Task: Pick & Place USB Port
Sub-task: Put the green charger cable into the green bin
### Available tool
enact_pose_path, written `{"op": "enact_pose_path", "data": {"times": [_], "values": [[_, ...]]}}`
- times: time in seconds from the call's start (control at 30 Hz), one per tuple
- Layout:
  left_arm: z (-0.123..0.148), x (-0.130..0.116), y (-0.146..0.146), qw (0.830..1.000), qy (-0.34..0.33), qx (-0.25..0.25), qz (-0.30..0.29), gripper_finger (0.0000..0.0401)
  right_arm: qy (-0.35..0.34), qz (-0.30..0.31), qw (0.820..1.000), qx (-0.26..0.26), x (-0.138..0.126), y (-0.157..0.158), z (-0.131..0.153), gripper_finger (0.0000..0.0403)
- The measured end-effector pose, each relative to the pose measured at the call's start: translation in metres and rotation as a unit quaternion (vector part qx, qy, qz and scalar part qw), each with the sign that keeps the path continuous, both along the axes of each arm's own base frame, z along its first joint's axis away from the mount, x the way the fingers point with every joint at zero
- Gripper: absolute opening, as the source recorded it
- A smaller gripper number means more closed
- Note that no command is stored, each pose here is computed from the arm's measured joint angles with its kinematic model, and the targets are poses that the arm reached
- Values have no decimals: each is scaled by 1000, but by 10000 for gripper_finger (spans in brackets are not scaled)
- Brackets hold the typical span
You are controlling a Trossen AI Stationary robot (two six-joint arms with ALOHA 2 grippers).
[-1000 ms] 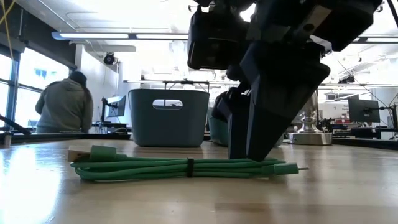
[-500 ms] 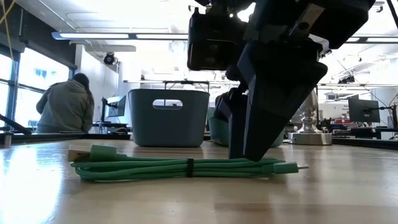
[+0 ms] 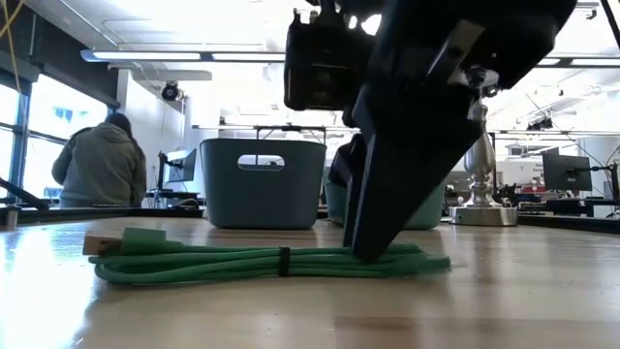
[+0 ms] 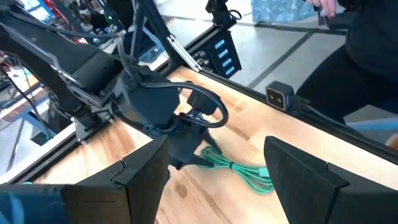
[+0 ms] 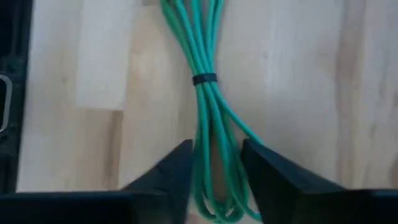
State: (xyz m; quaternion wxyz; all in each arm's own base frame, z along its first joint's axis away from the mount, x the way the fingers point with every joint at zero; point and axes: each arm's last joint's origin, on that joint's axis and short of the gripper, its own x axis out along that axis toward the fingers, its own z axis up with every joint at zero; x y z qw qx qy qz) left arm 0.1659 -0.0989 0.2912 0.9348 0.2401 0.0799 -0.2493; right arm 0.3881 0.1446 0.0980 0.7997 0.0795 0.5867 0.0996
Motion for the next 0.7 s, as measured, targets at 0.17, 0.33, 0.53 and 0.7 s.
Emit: {"op": "enact_pose_path", "data": {"times": [0.17, 0.33, 0.53, 0.7], "values": [[-4, 4, -2, 1000, 10, 5, -2, 257, 3, -5, 1000, -7, 0, -1, -1, 18], [-6, 5, -3, 1000, 14, 7, -3, 257, -9, -14, 999, -43, -2, 4, -1, 10], [-3, 6, -4, 1000, 3, 1, -3, 257, -60, -16, 991, -114, -11, 13, 25, 6], [-1, 7, -1, 999, -13, 6, 44, 257, -107, -48, 965, -233, -33, 9, 77, 5]]}}
